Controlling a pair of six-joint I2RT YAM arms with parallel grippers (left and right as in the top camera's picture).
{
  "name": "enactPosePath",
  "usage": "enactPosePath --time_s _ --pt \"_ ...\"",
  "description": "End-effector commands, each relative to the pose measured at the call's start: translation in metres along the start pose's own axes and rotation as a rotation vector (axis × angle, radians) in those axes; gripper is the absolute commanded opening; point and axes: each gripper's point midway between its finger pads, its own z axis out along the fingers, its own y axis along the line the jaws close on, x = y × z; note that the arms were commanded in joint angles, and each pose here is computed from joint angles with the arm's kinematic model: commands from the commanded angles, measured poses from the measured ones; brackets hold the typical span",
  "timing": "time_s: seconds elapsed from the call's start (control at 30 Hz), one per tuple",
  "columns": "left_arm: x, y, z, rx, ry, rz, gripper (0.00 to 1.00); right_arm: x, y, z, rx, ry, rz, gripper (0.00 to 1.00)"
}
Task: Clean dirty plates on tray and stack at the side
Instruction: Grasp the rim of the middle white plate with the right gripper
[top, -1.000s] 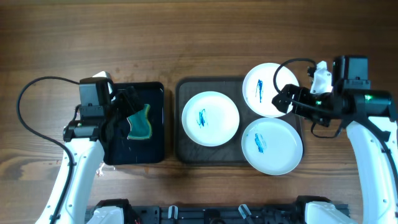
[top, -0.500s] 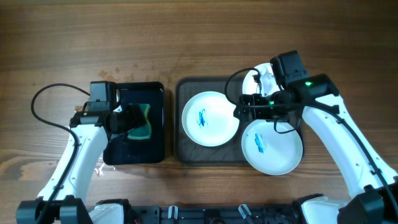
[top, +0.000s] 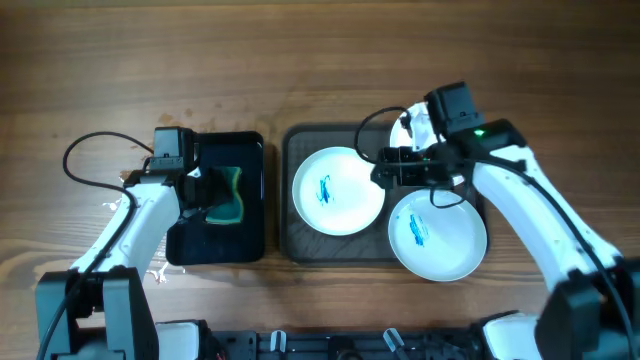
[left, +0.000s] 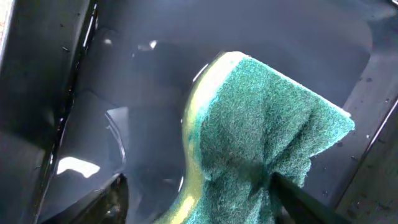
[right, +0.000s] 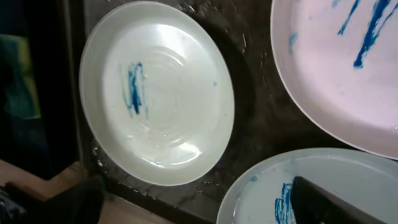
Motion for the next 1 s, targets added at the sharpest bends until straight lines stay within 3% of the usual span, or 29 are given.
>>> enactPosePath --time_s 0.0,0.13,0.23,0.3,0.57,0.67,0.73,0.97 --pt "-0.005 -0.002 0.0 0.012 -0.008 0.002 0.73 0.009 -0.013 0.031 0.019 0.081 0.042 0.87" --pt "-0.005 -0.003 0.0 0.012 -0.01 0.002 0.75 0.006 -0.017 0.055 0.007 0.113 0.065 0.68" --pt "-0.005 -0.003 0.0 0.013 -0.011 0.002 0.77 0.007 -0.02 0.073 -0.012 0.142 0.077 0.6" --pt "-0.005 -0.003 -0.001 0.013 -0.011 0.002 0.78 0.01 -0.02 0.083 -0.031 0.171 0.089 0.59" --pt "-0.006 -0.003 -0.001 0.013 -0.011 0.002 0.79 0.013 -0.006 0.093 -0.05 0.18 0.081 0.26" --pt "-0.005 -0.003 0.0 0.012 -0.01 0.002 0.79 0.013 -0.001 0.096 -0.04 0.174 0.093 0.18" --pt "-0.005 -0.003 0.0 0.012 -0.01 0.002 0.79 0.012 -0.009 0.097 0.018 0.16 0.147 0.07" --pt "-0.005 -0.003 -0.001 0.013 -0.01 0.002 0.87 0.008 -0.03 0.096 0.137 0.125 0.173 0.04"
